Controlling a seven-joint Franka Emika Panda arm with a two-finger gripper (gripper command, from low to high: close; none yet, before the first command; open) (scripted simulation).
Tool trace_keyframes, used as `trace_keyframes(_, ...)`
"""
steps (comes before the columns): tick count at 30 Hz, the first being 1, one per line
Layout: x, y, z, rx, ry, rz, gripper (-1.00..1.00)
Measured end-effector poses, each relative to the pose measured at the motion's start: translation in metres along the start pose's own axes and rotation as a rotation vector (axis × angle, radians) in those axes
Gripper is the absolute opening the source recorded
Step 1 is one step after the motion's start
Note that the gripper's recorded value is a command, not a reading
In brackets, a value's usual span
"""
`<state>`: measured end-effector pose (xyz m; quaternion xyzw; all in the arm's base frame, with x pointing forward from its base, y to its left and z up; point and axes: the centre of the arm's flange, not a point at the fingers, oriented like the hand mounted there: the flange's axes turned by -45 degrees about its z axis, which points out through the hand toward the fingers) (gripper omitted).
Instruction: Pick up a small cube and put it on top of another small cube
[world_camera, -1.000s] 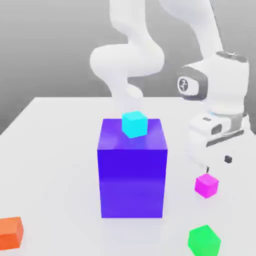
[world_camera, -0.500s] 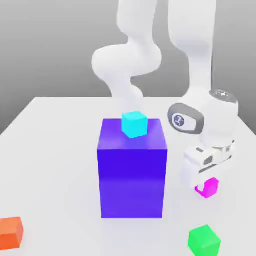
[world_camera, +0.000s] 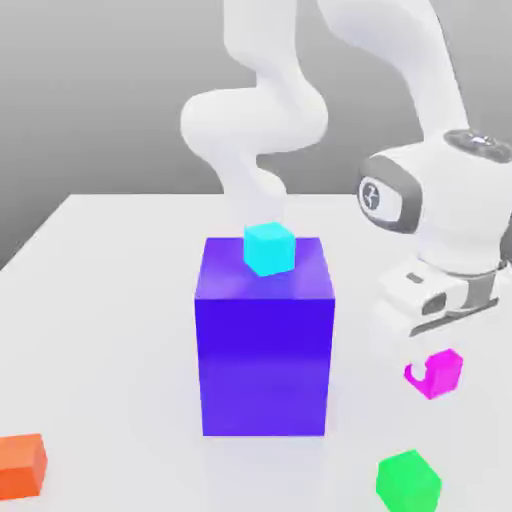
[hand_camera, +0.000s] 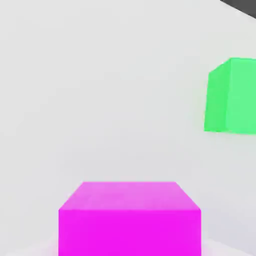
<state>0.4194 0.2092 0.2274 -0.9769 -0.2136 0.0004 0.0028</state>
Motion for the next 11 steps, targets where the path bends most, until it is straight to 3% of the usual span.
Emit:
trace_keyframes(3,0.03,0.04,-0.011,-0.003,0.0,0.049,-1.0)
trace_keyframes(7,0.039,0.053,0.031,-0.005,0.0,0.065,-1.0)
trace_keyframes(8,0.039,0.054,0.042,-0.005,0.0,0.065,1.0)
trace_keyframes(11,0.039,0.054,0.042,-0.005,0.0,0.065,1.0)
